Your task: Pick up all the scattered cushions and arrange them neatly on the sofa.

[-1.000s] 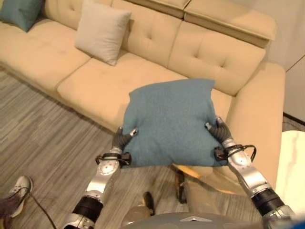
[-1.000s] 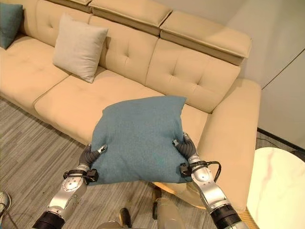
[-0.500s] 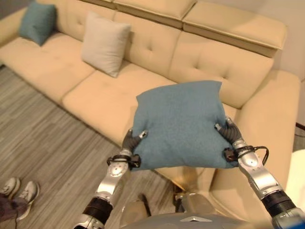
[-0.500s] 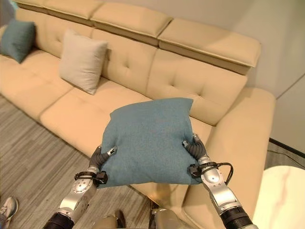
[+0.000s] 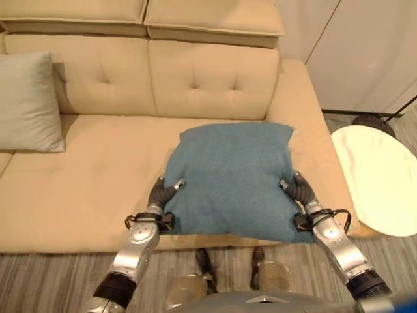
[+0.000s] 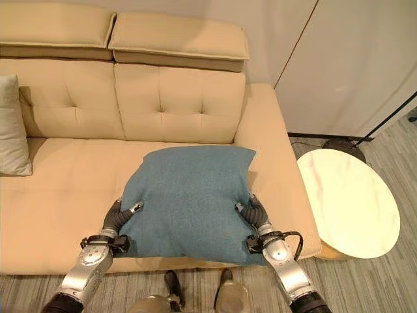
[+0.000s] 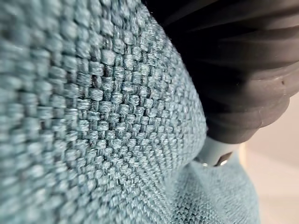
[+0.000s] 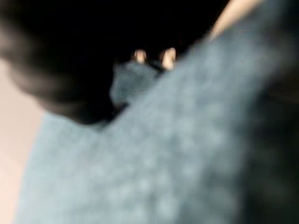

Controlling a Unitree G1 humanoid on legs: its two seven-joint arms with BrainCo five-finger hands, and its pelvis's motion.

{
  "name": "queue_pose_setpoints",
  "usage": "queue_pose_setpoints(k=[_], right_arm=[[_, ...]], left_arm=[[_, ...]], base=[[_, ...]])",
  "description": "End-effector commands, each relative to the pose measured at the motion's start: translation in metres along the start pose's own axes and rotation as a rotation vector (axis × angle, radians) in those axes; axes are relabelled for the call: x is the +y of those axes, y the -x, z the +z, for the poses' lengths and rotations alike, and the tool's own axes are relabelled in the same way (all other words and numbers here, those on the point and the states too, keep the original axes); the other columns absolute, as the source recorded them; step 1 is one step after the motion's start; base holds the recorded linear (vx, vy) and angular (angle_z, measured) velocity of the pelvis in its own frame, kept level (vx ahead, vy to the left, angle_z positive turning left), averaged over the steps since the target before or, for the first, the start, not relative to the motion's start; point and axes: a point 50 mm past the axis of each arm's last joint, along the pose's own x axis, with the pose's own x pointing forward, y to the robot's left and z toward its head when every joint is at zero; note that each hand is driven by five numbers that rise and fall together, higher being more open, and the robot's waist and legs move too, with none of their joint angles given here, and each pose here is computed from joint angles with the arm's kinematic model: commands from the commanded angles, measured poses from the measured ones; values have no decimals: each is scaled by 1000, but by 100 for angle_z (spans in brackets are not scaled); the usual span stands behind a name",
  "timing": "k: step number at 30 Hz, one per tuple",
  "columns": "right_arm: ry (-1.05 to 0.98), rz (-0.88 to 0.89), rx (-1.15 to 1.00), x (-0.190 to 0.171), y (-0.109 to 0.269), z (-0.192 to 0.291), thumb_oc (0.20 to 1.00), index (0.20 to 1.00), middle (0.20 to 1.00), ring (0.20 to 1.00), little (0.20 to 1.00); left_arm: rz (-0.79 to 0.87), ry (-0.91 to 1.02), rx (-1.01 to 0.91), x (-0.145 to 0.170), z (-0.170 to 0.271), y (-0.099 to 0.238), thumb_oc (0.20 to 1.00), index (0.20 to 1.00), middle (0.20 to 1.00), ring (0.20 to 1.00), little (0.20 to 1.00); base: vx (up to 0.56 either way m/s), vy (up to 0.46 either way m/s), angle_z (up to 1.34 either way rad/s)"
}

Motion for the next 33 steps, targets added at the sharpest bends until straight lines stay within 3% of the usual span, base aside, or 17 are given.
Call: queue_pose_setpoints(k=[1, 15, 33], right_arm=[[8, -29, -238, -12, -13, 44, 200, 200, 200, 200, 200], [35, -109, -202, -36, -3, 35, 200, 200, 200, 200, 200], [16, -57, -225, -19, -13, 42, 200, 200, 200, 200, 200]], left_arm=[[-114, 67, -285, -30, 52, -6, 200, 200, 200, 200, 200], [-128, 91, -300, -39, 58, -13, 200, 200, 200, 200, 200], [-101, 58, -311, -30, 60, -14, 200, 200, 200, 200, 200]], base=[[157, -174, -54], [-19, -111, 19], [98, 65, -16]])
